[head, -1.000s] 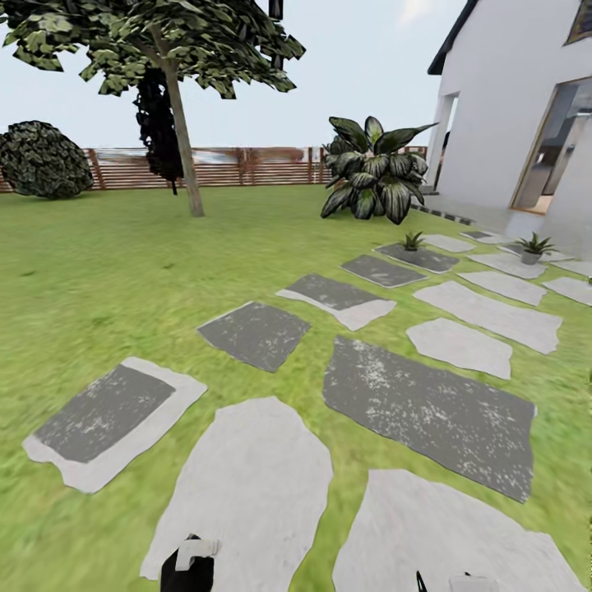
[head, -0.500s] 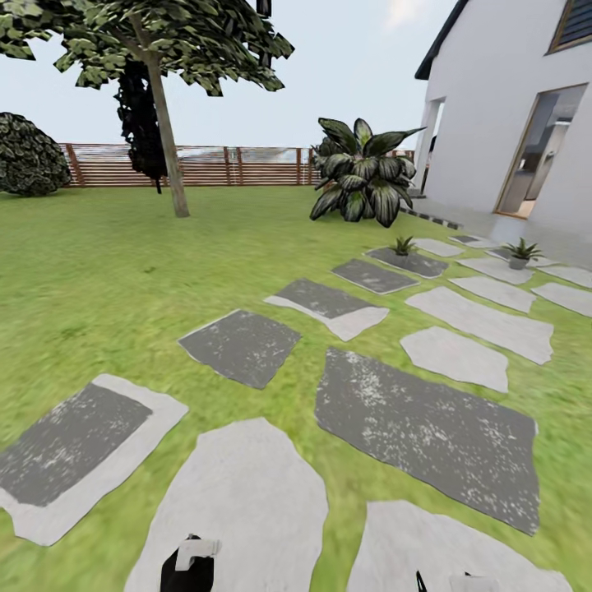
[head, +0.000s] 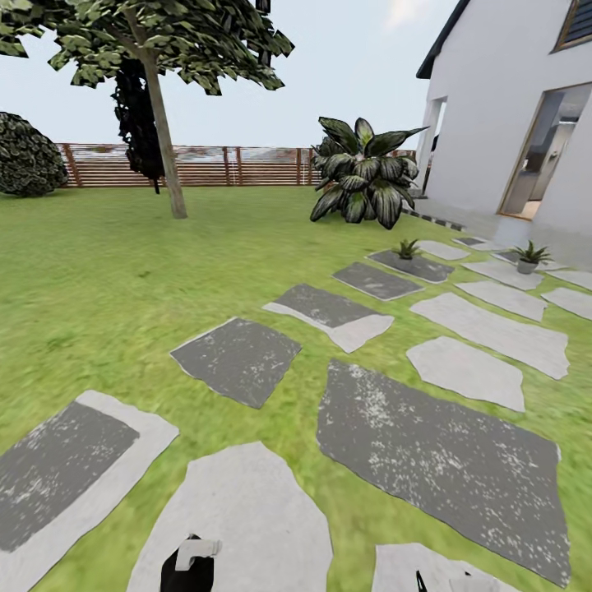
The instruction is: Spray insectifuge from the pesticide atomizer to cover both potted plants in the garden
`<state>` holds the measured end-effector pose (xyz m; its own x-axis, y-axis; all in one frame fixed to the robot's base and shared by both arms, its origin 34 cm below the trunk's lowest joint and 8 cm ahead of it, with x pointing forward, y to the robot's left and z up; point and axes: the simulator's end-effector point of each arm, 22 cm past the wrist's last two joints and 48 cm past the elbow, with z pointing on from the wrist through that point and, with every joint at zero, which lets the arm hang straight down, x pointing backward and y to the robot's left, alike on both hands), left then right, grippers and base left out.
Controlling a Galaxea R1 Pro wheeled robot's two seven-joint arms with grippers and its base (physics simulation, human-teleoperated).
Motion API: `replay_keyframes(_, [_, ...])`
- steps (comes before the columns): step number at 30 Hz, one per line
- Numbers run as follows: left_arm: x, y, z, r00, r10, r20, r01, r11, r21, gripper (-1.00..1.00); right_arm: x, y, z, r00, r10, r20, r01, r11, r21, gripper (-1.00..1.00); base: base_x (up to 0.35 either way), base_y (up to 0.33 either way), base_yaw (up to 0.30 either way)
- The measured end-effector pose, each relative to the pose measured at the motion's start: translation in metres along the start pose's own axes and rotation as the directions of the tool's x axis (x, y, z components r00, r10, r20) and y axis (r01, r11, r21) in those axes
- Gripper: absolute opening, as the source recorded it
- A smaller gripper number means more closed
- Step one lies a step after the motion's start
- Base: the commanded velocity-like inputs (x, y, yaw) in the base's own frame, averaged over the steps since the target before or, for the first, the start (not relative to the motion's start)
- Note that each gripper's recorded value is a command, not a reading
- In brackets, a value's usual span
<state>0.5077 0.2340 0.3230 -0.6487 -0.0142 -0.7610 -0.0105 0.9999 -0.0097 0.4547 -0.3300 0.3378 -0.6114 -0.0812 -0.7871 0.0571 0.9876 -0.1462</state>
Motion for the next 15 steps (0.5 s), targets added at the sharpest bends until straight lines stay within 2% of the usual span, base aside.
replay_keyframes(15, [0.0,-0.0004,0.0,1.0,0.0,0.0,0.0,1.0,0.001,-1.0,0.0,0.0,0.0,1.0,0.0,0.0,0.0,1.0,0.0,1.0,0.336,0.0,0.0])
